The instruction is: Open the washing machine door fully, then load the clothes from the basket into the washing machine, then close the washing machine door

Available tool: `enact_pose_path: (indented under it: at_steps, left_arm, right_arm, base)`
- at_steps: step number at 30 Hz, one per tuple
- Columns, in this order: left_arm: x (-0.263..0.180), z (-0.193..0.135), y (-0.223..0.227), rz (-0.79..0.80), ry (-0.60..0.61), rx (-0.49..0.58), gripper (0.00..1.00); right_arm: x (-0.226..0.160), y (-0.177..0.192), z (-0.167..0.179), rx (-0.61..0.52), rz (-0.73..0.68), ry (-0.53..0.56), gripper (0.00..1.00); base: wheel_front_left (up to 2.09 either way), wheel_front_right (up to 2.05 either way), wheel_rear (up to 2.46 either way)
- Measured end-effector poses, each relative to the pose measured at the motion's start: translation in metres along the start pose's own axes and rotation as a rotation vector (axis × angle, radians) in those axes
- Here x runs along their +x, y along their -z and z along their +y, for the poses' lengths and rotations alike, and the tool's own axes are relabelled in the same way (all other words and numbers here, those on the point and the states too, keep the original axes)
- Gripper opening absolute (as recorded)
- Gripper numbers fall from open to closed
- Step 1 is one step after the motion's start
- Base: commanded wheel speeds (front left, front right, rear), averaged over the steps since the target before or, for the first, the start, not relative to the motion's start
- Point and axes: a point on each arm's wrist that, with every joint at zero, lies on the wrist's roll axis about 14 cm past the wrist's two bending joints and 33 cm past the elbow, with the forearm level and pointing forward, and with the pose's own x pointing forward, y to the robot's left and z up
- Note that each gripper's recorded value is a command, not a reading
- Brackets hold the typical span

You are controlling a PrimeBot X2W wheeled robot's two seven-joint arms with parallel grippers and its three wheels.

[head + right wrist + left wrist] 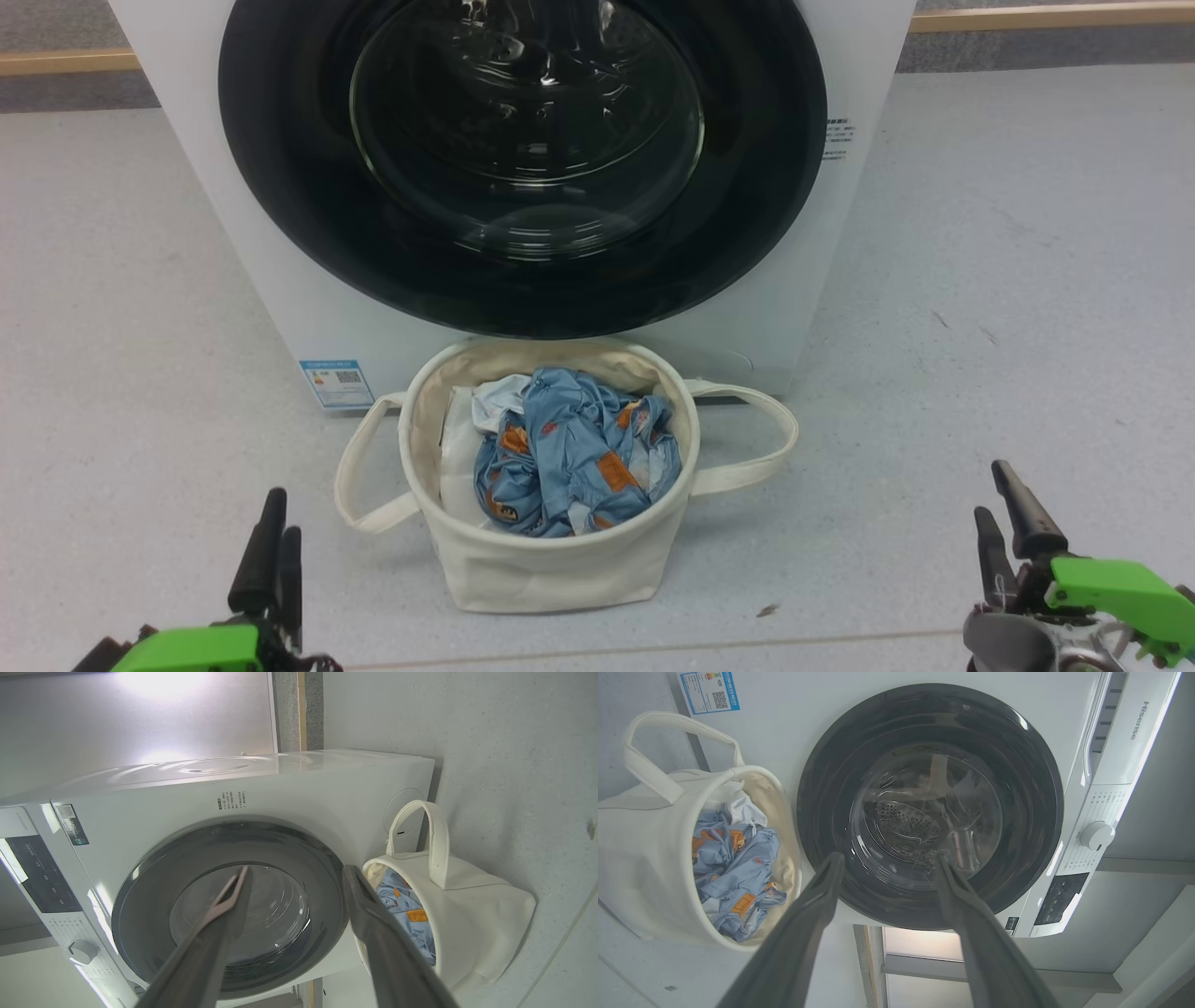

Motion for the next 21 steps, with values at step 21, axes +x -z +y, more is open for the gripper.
enact_pose_path:
  at_steps: [21]
  left_arm:
    - [0.005, -0.012, -0.004, 0.006, 0.019, 0.425, 1.0]
  right_arm:
    - [0.012, 0.026, 0.024, -0.433, 0.086, -0.078, 1.0]
  base:
    - [0.0, 0.0, 0.0]
